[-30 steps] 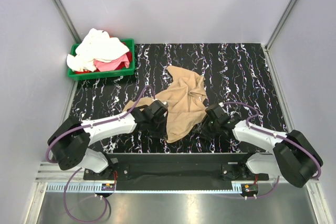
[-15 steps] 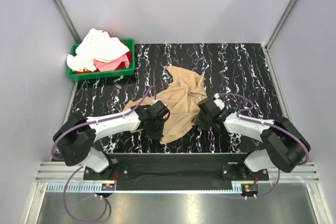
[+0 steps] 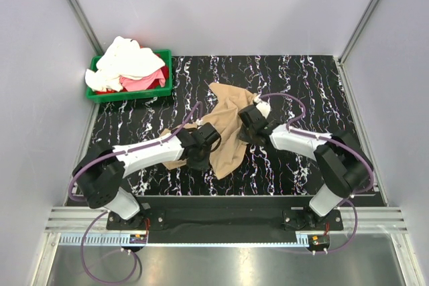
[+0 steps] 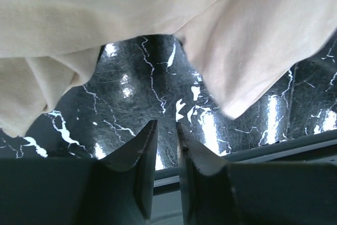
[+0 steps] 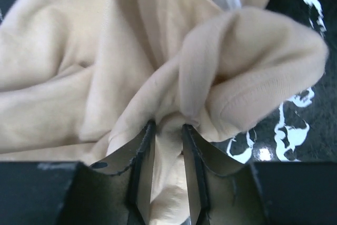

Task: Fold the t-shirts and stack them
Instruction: Flatten the tshirt out

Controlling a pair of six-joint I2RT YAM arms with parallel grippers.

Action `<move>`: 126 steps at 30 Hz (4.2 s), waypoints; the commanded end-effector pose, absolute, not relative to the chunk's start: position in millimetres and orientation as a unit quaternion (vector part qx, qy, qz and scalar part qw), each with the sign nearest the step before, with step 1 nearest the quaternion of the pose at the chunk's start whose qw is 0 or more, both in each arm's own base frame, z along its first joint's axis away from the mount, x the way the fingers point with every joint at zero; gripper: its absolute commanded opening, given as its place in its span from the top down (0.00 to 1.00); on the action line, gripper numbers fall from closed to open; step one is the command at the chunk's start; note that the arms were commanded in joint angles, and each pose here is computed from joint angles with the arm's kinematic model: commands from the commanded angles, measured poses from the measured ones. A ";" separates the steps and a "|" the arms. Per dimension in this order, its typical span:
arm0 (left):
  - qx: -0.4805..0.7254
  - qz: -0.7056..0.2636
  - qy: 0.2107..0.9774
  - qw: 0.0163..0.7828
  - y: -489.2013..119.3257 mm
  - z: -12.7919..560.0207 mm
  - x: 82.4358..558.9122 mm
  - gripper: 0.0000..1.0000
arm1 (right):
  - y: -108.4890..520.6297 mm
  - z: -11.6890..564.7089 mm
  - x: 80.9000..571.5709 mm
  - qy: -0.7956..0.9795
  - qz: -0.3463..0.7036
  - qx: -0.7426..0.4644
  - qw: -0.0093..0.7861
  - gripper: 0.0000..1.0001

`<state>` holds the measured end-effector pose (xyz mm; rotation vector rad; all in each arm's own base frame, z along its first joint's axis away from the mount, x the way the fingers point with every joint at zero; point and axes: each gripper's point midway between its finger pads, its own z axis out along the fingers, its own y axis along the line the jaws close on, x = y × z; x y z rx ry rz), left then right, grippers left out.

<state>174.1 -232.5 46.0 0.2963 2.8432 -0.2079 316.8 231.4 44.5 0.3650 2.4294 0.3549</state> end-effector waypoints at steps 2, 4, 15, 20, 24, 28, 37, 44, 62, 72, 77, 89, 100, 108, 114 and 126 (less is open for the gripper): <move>0.097 -0.080 0.976 0.177 -237.8 67.9 190.7 0.72 | 236.2 63.6 319.9 0.935 0.122 0.094 0.321 0.64; 0.090 -0.098 0.973 0.189 -239.8 78.3 195.3 0.71 | 236.5 66.7 308.5 0.938 0.134 0.106 0.301 0.64; 0.130 -0.336 0.912 0.197 -315.5 132.7 210.9 0.63 | 225.2 58.0 269.5 0.946 0.155 0.123 0.256 0.70; 0.181 -0.394 0.890 0.139 -354.1 118.4 207.3 0.68 | 225.2 56.7 269.6 0.947 0.154 0.117 0.256 0.70; 0.181 -0.379 0.898 0.129 -362.6 98.0 216.7 0.70 | 222.8 53.8 272.0 0.948 0.145 0.112 0.262 0.70; 0.172 -0.323 0.918 0.152 -355.5 78.3 238.2 0.68 | 226.1 55.4 274.5 0.948 0.147 0.101 0.263 0.70; 0.140 -0.225 0.951 0.159 -333.9 44.4 270.3 0.69 | 220.4 56.4 244.1 0.940 0.188 0.164 0.232 0.66; 0.123 -0.222 0.955 0.156 -327.0 40.8 276.6 0.69 | 215.0 37.6 238.8 0.942 0.172 0.193 0.216 0.69; 0.111 -0.230 0.955 0.150 -325.4 34.0 271.6 0.69 | 225.6 23.5 247.7 0.937 0.163 0.229 0.208 0.68; 0.101 -0.244 0.953 0.148 -326.5 33.2 272.6 0.69 | 227.4 16.1 249.7 0.938 0.151 0.235 0.205 0.67; 0.095 -0.249 0.953 0.144 -325.9 33.2 270.4 0.69 | 223.7 5.9 246.2 0.945 0.127 0.230 0.195 0.76; 0.060 -0.259 0.936 0.230 -272.1 160.8 288.7 0.54 | 176.3 55.8 258.2 0.940 0.054 0.209 0.264 1.00; -0.059 -0.140 0.949 0.278 -120.4 169.8 284.8 0.49 | 85.1 165.4 271.2 0.897 0.035 0.250 0.363 1.00; -0.126 -0.095 0.964 0.212 -78.9 93.8 252.4 0.48 | 46.9 180.4 275.9 0.882 -0.012 0.263 0.389 1.00; -0.167 -0.086 0.961 0.203 -71.0 80.7 245.5 0.48 | 30.3 179.8 274.0 0.878 -0.032 0.278 0.387 1.00; -0.253 -0.136 0.934 0.212 -48.1 72.4 300.5 0.47 | -29.8 223.7 264.8 0.823 -0.086 0.353 0.437 1.00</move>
